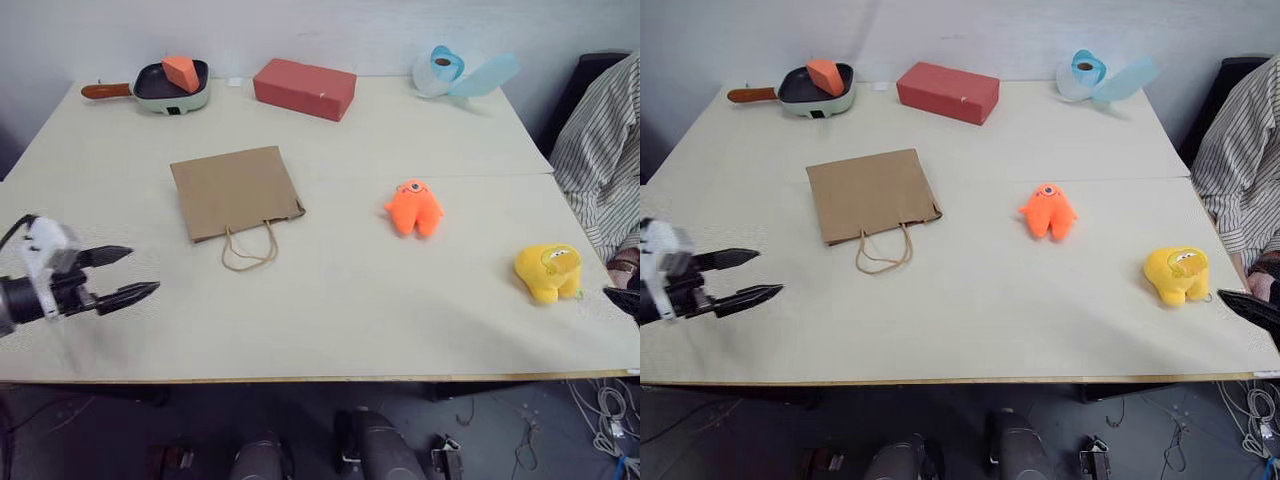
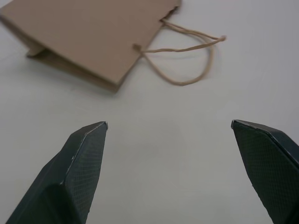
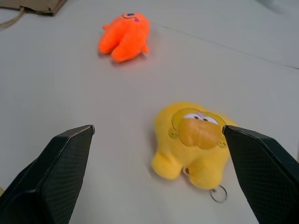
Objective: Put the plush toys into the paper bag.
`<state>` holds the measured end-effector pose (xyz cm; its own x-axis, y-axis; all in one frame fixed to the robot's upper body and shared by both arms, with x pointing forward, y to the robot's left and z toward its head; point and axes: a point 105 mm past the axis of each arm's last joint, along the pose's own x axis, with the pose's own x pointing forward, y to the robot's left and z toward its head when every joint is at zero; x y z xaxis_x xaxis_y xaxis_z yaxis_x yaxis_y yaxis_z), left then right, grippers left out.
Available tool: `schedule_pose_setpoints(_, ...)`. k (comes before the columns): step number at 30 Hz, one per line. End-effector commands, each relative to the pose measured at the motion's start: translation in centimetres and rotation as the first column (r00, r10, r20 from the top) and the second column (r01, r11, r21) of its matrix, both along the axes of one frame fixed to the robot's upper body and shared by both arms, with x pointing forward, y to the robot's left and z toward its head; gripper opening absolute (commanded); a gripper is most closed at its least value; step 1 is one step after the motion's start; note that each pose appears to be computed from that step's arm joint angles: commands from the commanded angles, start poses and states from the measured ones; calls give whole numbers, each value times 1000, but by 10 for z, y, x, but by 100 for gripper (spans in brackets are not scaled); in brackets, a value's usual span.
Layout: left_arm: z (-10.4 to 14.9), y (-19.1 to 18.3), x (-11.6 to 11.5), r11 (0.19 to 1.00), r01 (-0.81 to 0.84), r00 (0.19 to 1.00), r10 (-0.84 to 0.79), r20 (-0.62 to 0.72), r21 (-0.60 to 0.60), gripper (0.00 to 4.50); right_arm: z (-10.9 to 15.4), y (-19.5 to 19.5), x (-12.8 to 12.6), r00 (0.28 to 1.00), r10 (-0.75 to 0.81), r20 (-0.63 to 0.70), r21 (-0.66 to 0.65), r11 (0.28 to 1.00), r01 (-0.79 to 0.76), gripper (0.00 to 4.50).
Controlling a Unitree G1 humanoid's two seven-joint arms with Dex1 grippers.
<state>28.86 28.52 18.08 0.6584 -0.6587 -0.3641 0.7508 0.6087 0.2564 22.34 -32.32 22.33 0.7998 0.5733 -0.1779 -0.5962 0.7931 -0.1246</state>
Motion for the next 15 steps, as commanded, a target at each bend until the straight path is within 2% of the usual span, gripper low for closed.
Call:
schedule_pose_setpoints(1, 1, -28, 14, 971, 159, 985, -169, 41, 179, 444, 6, 70, 0, 976, 217, 27, 12, 976, -218, 450)
schedule_pose_setpoints(4, 1, -48, 37, 934, 249, 962, -268, 44, 255, 444, 2, 116, 2, 941, 335, 50, -11, 942, -335, 450)
schedule_pose_setpoints(8, 0, -64, 69, 900, 288, 943, -327, 69, 328, 444, -5, 164, 6, 894, 443, 60, -45, 896, -441, 450)
schedule_pose_setpoints(13, 5, -75, 88, 893, 300, 932, -349, 96, 334, 444, -6, 182, 13, 890, 447, 88, -35, 895, -445, 450)
schedule_pose_setpoints(15, -2, -77, 88, 874, 331, 923, -379, 71, 357, 405, -7, 187, 14, 890, 445, 96, -33, 896, -444, 450)
